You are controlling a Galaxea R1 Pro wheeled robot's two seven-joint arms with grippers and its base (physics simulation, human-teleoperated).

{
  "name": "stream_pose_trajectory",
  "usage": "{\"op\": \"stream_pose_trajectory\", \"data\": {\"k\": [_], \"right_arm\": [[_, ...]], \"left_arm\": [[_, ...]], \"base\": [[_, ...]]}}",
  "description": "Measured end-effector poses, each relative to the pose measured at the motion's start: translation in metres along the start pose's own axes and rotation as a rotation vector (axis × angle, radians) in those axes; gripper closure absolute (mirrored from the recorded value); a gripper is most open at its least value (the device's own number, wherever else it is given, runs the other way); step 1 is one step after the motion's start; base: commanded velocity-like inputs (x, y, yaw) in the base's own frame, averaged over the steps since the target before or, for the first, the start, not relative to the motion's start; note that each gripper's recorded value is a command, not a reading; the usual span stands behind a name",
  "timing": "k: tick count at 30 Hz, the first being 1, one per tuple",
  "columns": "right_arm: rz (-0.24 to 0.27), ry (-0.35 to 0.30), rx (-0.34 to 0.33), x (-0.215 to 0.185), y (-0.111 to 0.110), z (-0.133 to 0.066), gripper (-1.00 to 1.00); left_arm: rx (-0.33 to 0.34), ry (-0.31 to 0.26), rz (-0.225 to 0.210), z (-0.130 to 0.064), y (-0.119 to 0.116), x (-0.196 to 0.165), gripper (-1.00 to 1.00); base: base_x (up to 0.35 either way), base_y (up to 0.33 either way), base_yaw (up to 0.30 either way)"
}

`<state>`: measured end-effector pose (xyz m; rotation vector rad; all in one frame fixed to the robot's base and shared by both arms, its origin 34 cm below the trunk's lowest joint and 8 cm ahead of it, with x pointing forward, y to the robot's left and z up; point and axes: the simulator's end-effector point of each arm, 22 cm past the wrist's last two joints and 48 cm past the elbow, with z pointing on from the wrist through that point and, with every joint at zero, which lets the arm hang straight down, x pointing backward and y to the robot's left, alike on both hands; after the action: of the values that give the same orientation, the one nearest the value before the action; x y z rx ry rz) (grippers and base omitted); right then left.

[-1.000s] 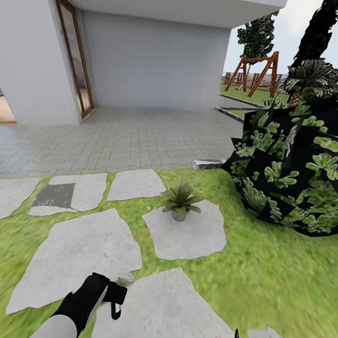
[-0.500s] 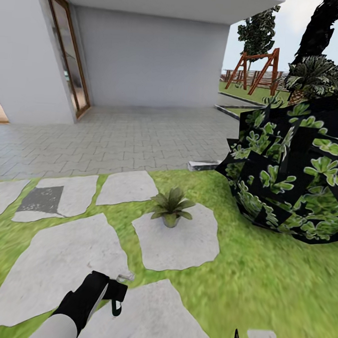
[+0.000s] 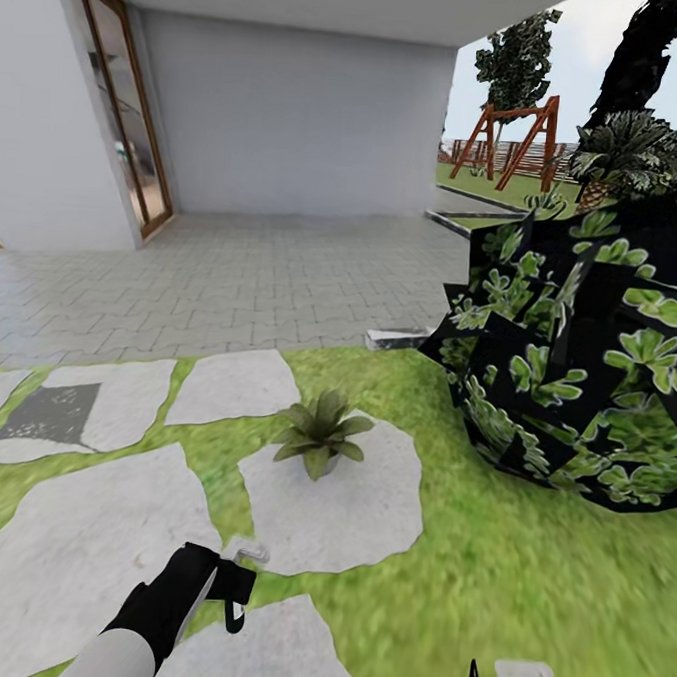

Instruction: Pick up the pesticide atomizer in the garden and spray insectifuge to fully cover both potted plants in the garden.

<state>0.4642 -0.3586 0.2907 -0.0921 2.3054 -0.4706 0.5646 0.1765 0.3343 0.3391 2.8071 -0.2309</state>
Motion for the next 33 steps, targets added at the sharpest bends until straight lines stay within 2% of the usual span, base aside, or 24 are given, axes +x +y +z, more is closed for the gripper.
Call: {"op": "stream_pose_trajectory", "data": {"k": [15, 21, 25, 29, 30, 31, 32, 33], "right_arm": [[0.001, -0.002, -0.001, -0.001, 0.0, 0.0, -1.0], [0.001, -0.002, -0.001, -0.001, 0.0, 0.0, -1.0], [0.0, -0.001, -0.002, -0.001, 0.0, 0.0, -1.0], [0.0, -0.001, -0.002, -0.001, 0.0, 0.0, -1.0], [-0.012, 0.01, -0.015, 0.005, 0.004, -0.002, -1.0], [-0.013, 0.01, -0.016, 0.005, 0.004, -0.002, -1.0], [-0.013, 0.011, -0.016, 0.005, 0.004, -0.002, -1.0], [-0.013, 0.011, -0.016, 0.006, 0.004, -0.002, -1.0]], "left_arm": [[0.005, 0.0, -0.001, -0.001, -0.002, -0.001, 1.0], [0.014, 0.001, 0.0, 0.0, -0.008, -0.002, 1.0], [0.026, 0.038, -0.006, 0.0, -0.017, 0.004, 1.0], [0.056, 0.1, 0.049, -0.002, -0.035, 0.009, 1.0], [0.146, 0.265, 0.105, -0.026, -0.064, 0.007, 1.0], [0.11, 0.198, 0.141, -0.044, -0.053, -0.054, 1.0], [0.103, 0.182, 0.148, -0.05, -0.051, -0.068, 1.0], [0.11, 0.208, 0.143, -0.045, -0.053, -0.052, 1.0]], "base": [[0.29, -0.188, 0.212], [0.308, -0.116, 0.041], [0.109, -0.038, 0.005], [0.013, -0.005, 0.001], [0.0, 0.0, 0.0], [0.0, 0.0, 0.0], [0.0, 0.0, 0.0], [0.0, 0.0, 0.0]]}}
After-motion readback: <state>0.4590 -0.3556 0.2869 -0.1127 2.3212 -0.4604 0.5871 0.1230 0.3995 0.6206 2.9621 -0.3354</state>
